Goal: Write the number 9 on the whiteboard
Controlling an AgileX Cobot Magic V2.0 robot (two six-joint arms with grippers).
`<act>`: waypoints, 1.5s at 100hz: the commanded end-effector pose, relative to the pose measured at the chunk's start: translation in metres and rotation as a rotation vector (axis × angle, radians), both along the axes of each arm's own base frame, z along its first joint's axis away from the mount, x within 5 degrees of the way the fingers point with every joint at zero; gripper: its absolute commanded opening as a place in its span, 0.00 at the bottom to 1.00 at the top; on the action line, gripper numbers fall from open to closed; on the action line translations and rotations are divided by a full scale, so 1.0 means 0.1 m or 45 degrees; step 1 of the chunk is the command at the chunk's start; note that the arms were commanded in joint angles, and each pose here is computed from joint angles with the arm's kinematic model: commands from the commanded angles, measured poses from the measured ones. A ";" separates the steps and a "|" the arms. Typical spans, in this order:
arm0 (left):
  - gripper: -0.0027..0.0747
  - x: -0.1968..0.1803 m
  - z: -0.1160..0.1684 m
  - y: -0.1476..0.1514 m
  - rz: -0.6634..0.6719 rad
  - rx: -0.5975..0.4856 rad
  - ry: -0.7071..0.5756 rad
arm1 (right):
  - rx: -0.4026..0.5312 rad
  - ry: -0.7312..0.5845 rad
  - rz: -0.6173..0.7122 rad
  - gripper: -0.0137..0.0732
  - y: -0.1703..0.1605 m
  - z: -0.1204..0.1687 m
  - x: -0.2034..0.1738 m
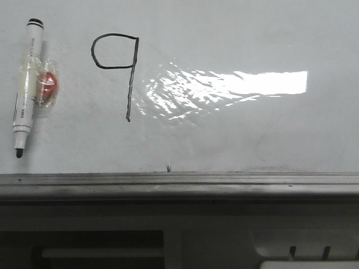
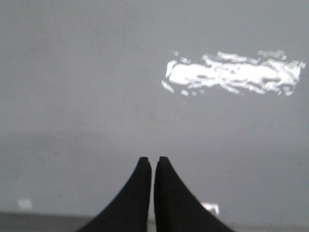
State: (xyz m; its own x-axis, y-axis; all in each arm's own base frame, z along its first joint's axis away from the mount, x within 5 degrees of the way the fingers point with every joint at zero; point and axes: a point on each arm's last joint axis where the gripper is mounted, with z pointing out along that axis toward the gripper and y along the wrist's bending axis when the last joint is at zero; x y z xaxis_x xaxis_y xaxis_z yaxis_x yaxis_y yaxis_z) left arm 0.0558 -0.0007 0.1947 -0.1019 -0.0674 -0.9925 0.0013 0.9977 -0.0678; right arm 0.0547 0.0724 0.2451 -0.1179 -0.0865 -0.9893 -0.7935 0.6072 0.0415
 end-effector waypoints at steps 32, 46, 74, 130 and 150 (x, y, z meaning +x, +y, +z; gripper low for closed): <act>0.01 -0.02 -0.21 0.00 0.005 -0.012 0.134 | 0.089 -0.102 0.013 0.08 0.02 0.16 0.00; 0.01 -0.02 -0.21 0.00 0.005 -0.012 0.134 | 0.089 -0.102 0.013 0.08 0.02 0.16 0.00; 0.01 -0.02 -0.21 0.00 0.005 -0.012 0.134 | 0.089 -0.102 0.013 0.08 0.02 0.16 0.00; 0.01 -0.02 -0.21 0.00 0.005 -0.014 0.134 | 0.140 -0.144 -0.025 0.08 -0.08 -0.13 -0.04; 0.01 -0.02 -0.21 0.00 0.005 -0.014 0.134 | 0.243 -0.248 -0.163 0.08 -0.14 -0.03 0.02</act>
State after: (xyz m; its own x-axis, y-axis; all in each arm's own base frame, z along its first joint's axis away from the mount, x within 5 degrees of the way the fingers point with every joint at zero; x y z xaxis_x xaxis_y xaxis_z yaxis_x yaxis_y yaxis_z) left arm 0.0536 -0.0008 0.1819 -0.2424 -0.0652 -0.9680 -0.0078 0.9978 -0.0652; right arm 0.0546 0.0604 0.2201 -0.0553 0.0013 -0.9985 -0.7394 0.6719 0.0418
